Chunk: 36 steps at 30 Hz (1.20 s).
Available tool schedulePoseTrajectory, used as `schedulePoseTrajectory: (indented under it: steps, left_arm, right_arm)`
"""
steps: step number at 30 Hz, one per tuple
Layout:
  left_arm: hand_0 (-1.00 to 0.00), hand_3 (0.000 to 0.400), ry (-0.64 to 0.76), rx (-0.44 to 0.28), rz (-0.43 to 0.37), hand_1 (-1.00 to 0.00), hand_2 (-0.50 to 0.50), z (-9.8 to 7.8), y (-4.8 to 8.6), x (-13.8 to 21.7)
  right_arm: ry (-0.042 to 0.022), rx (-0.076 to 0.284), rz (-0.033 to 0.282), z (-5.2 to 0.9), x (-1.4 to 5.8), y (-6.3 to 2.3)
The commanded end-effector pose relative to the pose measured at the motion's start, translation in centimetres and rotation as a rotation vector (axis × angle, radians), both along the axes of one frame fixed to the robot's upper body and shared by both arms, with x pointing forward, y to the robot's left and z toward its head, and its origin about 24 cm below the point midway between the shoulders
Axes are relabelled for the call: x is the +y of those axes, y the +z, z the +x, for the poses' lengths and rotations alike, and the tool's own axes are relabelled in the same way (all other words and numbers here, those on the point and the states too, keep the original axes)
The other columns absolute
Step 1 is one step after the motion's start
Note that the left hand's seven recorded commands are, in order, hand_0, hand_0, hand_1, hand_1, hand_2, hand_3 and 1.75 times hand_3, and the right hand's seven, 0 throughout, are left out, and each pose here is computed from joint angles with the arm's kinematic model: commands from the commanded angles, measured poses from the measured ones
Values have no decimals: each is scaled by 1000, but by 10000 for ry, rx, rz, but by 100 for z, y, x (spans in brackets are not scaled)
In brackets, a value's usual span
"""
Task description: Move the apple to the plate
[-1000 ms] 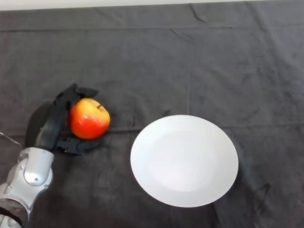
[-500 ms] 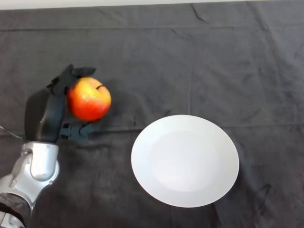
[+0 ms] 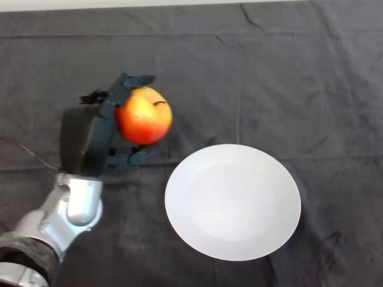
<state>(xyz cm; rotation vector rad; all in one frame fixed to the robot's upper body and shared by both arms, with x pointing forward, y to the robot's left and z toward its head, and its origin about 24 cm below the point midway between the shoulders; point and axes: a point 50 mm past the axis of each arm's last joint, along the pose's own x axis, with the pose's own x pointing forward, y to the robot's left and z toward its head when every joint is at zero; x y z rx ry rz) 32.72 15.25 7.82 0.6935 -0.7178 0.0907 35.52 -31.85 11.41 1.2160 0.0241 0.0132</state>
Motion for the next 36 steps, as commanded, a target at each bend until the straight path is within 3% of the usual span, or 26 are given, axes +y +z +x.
schedulePoseTrajectory:
  steps: [1, 13, 28, 36]
  left_arm:
    - [-1000, 400, -522, -593, 276, -1000, 0, 1, 91, -141]
    - [-1000, 400, -1744, -491, 545, -1000, 0, -59, 7, -479]
    - [-1000, 400, -2982, 353, 1446, -1000, 0, -125, -191, -753]
    - [-1000, 400, -3322, 739, 1986, -1000, 0, -111, -233, -782]
  right_arm:
    - [-302, 234, 18, -84, -97, -83]
    - [-301, 233, 21, -84, -97, -83]
    - [-299, 231, 32, -84, -98, -82]
    - [-297, 230, 39, -84, -99, -81]
